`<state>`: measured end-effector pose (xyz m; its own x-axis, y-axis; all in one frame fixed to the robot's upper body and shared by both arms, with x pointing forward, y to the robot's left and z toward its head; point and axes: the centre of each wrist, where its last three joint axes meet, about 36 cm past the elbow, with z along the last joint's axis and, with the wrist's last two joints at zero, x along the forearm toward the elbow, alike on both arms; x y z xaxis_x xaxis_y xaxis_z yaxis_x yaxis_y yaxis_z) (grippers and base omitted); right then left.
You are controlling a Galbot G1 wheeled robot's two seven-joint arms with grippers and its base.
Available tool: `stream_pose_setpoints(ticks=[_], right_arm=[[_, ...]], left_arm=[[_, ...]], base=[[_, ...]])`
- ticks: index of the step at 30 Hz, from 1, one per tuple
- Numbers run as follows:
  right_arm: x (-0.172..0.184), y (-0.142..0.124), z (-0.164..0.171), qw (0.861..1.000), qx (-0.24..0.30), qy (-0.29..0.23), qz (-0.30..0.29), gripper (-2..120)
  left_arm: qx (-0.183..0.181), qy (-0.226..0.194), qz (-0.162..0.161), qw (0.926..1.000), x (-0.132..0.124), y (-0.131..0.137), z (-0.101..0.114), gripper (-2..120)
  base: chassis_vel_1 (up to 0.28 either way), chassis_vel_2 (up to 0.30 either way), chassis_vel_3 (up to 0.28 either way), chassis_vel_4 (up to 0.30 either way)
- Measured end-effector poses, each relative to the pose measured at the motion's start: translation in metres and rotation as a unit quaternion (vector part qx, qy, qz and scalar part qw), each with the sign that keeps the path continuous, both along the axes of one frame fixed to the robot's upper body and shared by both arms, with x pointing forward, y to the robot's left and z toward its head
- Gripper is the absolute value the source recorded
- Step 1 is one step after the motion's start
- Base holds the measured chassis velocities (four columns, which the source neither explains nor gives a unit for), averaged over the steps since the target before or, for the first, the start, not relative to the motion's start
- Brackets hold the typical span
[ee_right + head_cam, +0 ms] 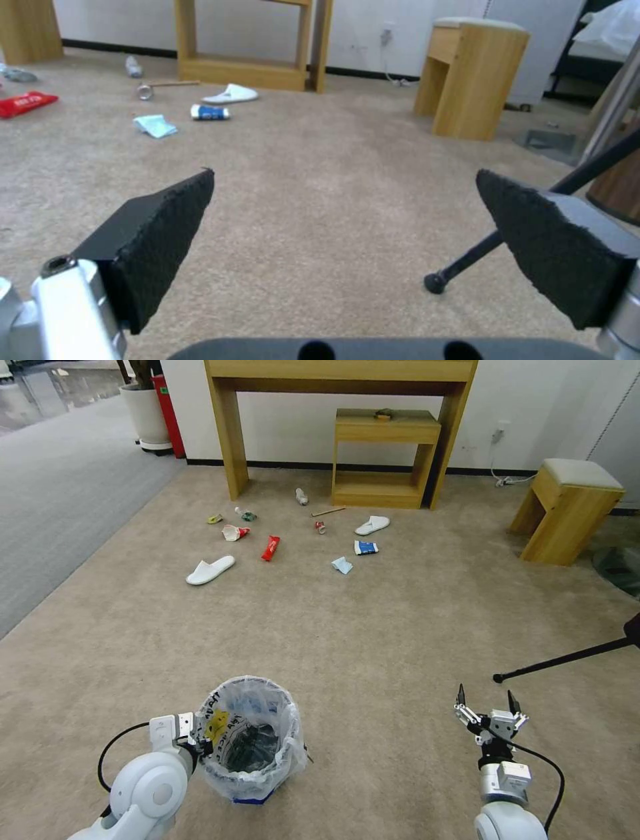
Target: Pick up the trash bin and place the garbage on the floor into it.
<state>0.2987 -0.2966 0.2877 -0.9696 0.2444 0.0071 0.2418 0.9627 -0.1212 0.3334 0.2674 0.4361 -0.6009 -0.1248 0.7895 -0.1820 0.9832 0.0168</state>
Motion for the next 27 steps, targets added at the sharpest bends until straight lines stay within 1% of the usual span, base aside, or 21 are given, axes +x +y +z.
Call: stream_pose_setpoints(ticks=[1, 3, 4, 7, 8, 11, 12, 13, 18, 27], right_arm=[[0.0, 0.0, 0.0, 1.0, 0.0, 0.0, 0.0, 100], [0.0, 0.001, 0.003, 1.0, 0.003, 0.001, 0.0, 100], [0.0, 0.001, 0.003, 1.0, 0.003, 0.001, 0.0, 100], [0.002, 0.003, 0.011, 1.0, 0.01, -0.002, 0.0, 100], [0.002, 0.003, 0.011, 1.0, 0.01, -0.002, 0.0, 100], [0.004, 0.006, 0.023, 0.999, 0.033, -0.003, -0.01, 100], [0.004, 0.006, 0.023, 0.999, 0.033, -0.003, -0.01, 100], [0.003, 0.006, 0.025, 0.999, 0.037, -0.002, -0.013, 100], [-0.001, 0.003, 0.029, 0.999, 0.033, 0.006, -0.021, 100], [-0.01, -0.002, 0.031, 0.999, 0.009, 0.011, -0.031, 100]], left_arm=[[0.0, 0.0, 0.0, 1.0, 0.0, 0.0, 0.0, 1], [-0.001, -0.02, 0.005, 0.9998, -0.001, 0.002, 0.011, 0], [-0.001, -0.02, 0.005, 0.9998, -0.001, 0.002, 0.011, 0], [-0.001, -0.041, 0.007, 0.9991, -0.003, 0.005, 0.025, 0], [-0.001, -0.041, 0.007, 0.9991, -0.003, 0.005, 0.025, 0], [-0.002, -0.059, 0.01, 0.9982, -0.004, 0.011, 0.039, 0], [-0.002, -0.059, 0.01, 0.9982, -0.004, 0.011, 0.039, 0], [-0.003, -0.066, 0.011, 0.9978, -0.004, 0.012, 0.043, 0], [-0.008, -0.085, 0.012, 0.9963, -0.01, 0.012, 0.056, 0], [-0.014, -0.088, 0.013, 0.9959, -0.019, 0.008, 0.052, 0]], base=[[0.0, 0.0, 0.0, 0.0], [0.0, 0.0, 0.0, 0.0], [0.0, 0.0, 0.0, 0.0], [0.0, 0.0, 0.0, 0.0], [0.0, 0.0, 0.0, 0.0], [0.0, 0.0, 0.0, 0.0], [0.0, 0.0, 0.0, 0.0], [0.0, 0.0, 0.0, 0.0], [0.0, 0.0, 0.0, 0.0], [0.0, 0.0, 0.0, 0.0]])
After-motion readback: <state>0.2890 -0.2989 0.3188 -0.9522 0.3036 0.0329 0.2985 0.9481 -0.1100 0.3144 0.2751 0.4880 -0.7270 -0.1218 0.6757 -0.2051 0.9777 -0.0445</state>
